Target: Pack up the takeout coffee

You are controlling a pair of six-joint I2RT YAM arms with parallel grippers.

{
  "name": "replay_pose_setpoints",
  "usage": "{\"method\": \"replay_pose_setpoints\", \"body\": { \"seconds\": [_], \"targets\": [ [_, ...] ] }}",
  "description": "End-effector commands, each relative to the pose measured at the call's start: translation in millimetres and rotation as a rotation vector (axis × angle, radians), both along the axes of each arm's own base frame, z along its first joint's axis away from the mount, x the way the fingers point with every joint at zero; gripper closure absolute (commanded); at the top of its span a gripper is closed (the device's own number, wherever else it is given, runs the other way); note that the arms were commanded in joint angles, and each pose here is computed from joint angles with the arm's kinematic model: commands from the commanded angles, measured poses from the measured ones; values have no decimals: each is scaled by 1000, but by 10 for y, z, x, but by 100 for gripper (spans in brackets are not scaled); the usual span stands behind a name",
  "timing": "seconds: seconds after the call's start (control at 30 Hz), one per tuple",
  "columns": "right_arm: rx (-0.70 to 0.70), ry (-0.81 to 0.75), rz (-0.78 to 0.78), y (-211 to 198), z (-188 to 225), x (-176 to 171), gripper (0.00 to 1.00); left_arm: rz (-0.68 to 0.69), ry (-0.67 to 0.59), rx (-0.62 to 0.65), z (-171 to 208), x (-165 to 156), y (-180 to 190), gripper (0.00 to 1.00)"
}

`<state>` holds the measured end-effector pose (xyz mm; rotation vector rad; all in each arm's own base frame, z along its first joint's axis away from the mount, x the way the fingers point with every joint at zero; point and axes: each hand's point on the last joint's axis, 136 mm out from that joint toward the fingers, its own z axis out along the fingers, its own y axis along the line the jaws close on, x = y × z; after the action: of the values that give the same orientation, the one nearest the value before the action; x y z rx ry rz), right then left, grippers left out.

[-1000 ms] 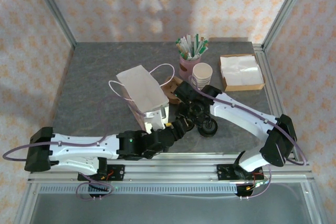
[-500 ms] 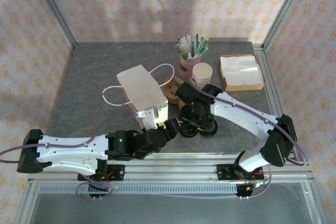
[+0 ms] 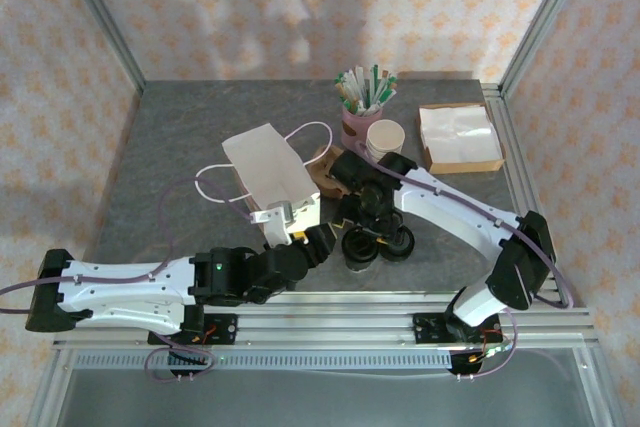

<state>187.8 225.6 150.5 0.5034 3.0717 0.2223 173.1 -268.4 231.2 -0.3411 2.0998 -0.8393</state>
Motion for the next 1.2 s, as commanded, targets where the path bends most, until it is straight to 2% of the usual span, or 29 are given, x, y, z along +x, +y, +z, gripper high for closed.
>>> {"method": "replay_pose_setpoints", "body": {
  "seconds": [0.0, 0.2, 0.43, 0.6, 0.7, 0.8, 0.9, 1.03, 1.17],
  "targets": [
    [-40, -32, 23, -81, 78, 49, 13, 48, -32, 45, -17, 35, 172, 26],
    [-62, -117, 90, -255, 246, 47, 13, 29, -66, 92, 115, 23, 280, 25],
    [-19, -268, 177, -374, 499, 66, 14, -151, -113, 142, 444, -119, 164, 24],
    [-92, -365, 285, -469, 704, 194, 19, -235, -151, 230, 685, -203, 332, 23],
    [-158, -438, 407, -471, 814, 333, 27, -199, -197, 250, 859, -181, 616, 24],
    [-236, -493, 522, -431, 941, 503, 36, -101, -249, 256, 1030, -106, 987, 25],
    [-244, -494, 753, -223, 939, 572, 57, 1, -284, 286, 1191, -24, 1352, 29],
    [-332, -515, 1006, -72, 724, 759, 57, 135, -296, 290, 1307, 82, 1705, 27],
    [-413, -489, 1073, 24, 687, 963, 55, 132, -193, 268, 1149, 203, 1666, 26]
  ]
}}
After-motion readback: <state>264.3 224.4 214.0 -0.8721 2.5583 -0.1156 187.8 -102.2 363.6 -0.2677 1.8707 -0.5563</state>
